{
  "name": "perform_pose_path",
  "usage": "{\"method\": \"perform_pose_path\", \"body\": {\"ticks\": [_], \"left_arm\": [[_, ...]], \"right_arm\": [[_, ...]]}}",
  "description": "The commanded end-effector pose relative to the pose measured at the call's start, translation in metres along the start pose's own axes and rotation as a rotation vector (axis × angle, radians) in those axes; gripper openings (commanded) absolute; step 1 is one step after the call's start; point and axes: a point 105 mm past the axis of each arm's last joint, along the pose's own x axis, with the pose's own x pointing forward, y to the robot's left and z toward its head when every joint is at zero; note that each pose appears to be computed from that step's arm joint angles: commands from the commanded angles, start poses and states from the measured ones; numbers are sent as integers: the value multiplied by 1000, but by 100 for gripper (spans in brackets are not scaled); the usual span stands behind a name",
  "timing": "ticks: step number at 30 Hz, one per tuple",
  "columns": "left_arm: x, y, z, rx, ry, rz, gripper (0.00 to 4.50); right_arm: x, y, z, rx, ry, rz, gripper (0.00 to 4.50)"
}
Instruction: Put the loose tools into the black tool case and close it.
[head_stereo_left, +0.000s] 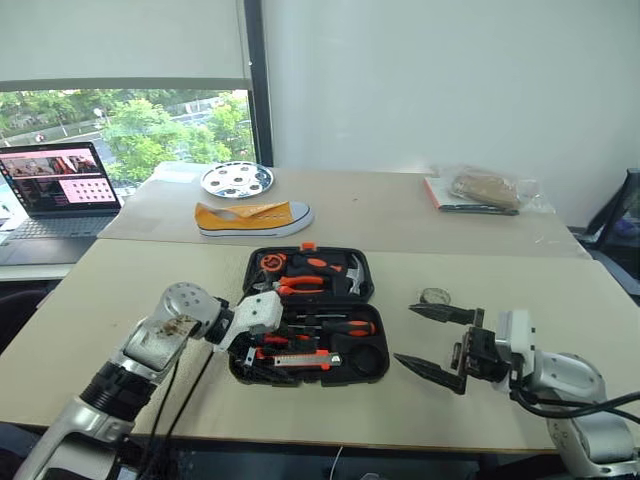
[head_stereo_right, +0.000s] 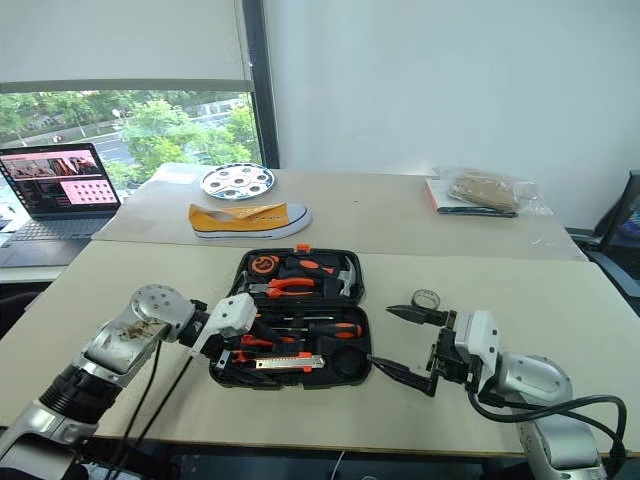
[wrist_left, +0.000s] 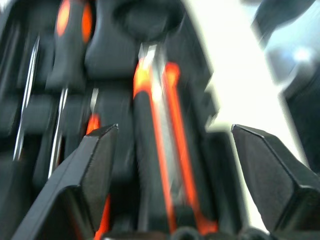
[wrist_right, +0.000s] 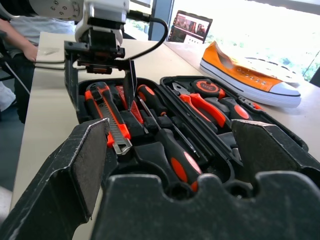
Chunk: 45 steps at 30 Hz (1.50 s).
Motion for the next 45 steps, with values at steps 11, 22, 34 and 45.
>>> {"method": "perform_pose_path", "body": {"ticks": [11,22,34,45], "left_arm": [[-20,4,-20,100,-17,129,124],[-3,6,-49,64,48,182,3],[19,-13,-79,28,157,105,3],[30,-7,-58,56,36,198,3]], "right_arm": [[2,1,5,-35,-29,-2,450],[5,1,4,-31,-38,-13,450],[4,2,6,-31,-43,-29,450],[5,0,5,-34,-50,-58,450]]}}
